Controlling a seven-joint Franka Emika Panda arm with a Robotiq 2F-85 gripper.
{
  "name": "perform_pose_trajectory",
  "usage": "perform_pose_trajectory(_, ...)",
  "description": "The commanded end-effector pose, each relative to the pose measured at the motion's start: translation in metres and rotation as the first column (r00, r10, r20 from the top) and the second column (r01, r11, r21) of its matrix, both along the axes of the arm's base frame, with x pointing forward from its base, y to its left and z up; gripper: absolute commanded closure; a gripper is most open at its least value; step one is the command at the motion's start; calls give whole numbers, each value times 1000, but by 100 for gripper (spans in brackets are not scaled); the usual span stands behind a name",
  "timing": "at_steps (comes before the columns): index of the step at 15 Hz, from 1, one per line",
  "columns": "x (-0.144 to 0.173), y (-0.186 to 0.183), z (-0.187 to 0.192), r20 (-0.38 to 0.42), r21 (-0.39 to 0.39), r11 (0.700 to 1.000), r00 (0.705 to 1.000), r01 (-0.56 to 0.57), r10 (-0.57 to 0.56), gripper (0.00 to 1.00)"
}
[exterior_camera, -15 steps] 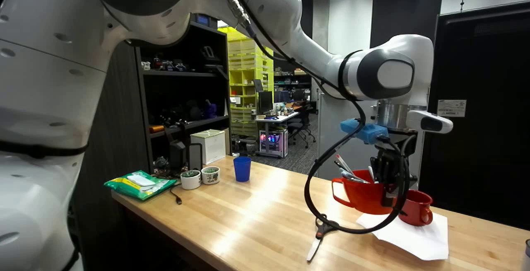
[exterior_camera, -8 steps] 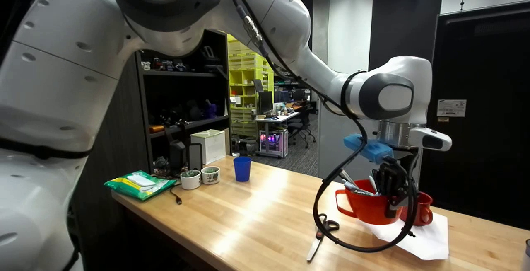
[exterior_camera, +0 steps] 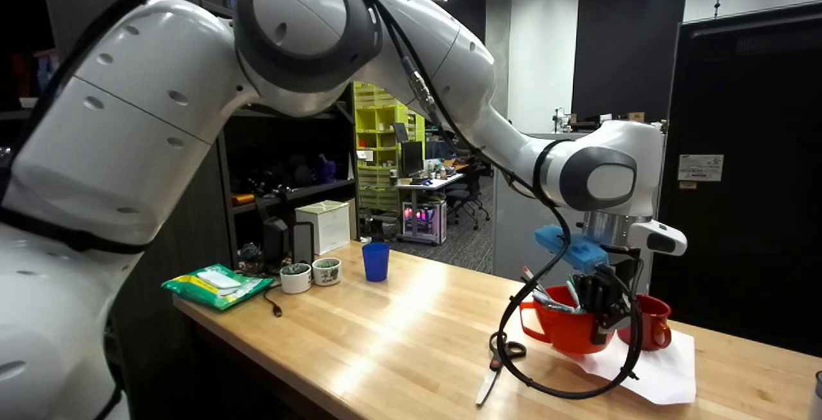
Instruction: Move the cup and place it on the plate
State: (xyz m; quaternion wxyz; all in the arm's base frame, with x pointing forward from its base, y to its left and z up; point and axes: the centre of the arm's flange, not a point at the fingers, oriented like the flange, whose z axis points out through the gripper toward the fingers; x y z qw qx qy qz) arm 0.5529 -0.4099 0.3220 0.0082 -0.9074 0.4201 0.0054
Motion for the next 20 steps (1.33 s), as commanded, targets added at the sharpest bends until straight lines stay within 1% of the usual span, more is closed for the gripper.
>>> perform_pose_trajectory(1,7,-21,-15,12,35,999,1000,11,-11,98)
perform_pose_trajectory(4,8,-30,-28,8,52,998,1000,21,-21,98)
perform_pose_trajectory(8,15,-31,-32,8,49,999,1000,13,-14,98)
perform_pose_trajectory(9,17,-30,-32,8,49,999,1000,11,-11,69)
perform_pose_trajectory(10,18,-28,-31,9,49,999,1000,8,-9,68)
perform_pose_trajectory(11,20,-26,-29,11,49,999,1000,2,-2,64)
perform_pose_trajectory(16,31,-6,-11,23,31,999,999,-40,39,31)
perform_pose_trajectory(20,40,20,20,22,-15,993,993,-115,116,2)
